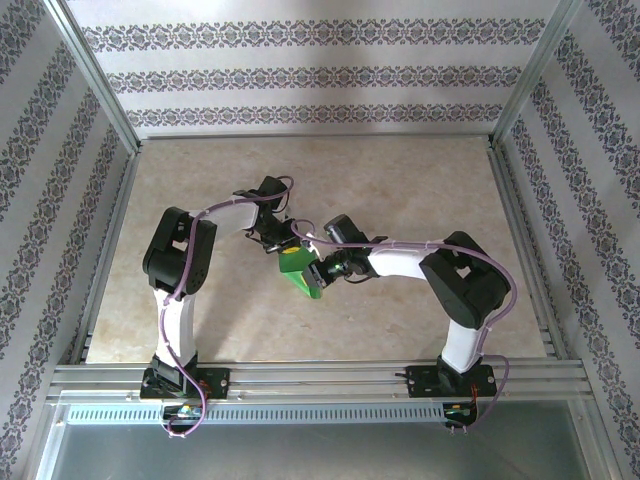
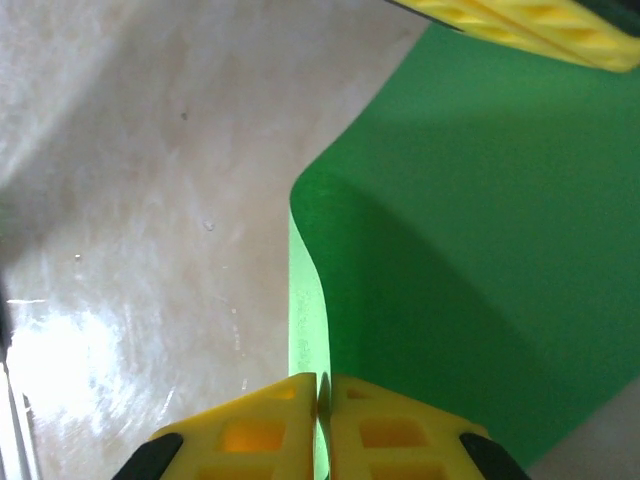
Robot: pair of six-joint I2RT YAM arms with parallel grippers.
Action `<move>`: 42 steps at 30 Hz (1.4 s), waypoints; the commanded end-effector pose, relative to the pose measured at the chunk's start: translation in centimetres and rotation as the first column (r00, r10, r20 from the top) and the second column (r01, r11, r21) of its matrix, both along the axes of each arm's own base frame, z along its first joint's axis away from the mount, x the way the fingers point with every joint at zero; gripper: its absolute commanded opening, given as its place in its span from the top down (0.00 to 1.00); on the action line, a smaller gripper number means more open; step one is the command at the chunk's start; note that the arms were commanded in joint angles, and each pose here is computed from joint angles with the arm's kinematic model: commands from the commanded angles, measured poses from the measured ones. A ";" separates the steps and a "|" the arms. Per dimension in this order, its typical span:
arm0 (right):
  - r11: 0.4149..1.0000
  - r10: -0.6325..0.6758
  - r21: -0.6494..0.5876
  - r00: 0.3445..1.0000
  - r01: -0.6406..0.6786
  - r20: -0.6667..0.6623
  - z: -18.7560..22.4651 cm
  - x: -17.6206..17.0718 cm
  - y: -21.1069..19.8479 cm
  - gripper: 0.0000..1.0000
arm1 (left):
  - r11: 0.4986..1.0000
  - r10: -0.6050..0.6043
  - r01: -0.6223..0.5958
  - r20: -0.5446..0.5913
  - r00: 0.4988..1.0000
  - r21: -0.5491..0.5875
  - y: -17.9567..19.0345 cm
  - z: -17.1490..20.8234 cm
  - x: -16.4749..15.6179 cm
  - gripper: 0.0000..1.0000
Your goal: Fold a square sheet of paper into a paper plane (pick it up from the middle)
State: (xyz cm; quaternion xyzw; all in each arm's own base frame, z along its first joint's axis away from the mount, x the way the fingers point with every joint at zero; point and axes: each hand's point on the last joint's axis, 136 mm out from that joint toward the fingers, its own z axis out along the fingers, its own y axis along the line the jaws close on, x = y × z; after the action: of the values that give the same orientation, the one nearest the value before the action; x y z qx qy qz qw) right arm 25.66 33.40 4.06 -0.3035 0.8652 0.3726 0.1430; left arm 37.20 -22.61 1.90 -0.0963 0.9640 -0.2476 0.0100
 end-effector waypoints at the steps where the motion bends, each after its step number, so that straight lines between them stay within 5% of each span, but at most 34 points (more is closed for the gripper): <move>1: 0.997 -0.067 -0.038 0.998 0.067 -0.002 -0.2 1.6 -0.4 0.87 | 0.996 -0.039 0.044 -0.064 0.997 0.073 0.5 -2.1 -1.7 0.90; 42: 0.974 -0.172 -0.154 0.985 0.166 -0.024 -1.7 3.2 -2.0 0.87 | 0.995 -0.051 0.057 -0.073 0.996 0.077 0.4 -2.6 -1.9 0.92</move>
State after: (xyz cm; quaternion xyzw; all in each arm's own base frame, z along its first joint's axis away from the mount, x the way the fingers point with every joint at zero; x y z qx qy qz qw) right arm 28.04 31.67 2.32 -0.2449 0.9101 0.3070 0.1325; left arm 37.19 -22.73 1.90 -0.0810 0.9663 -0.2443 0.0110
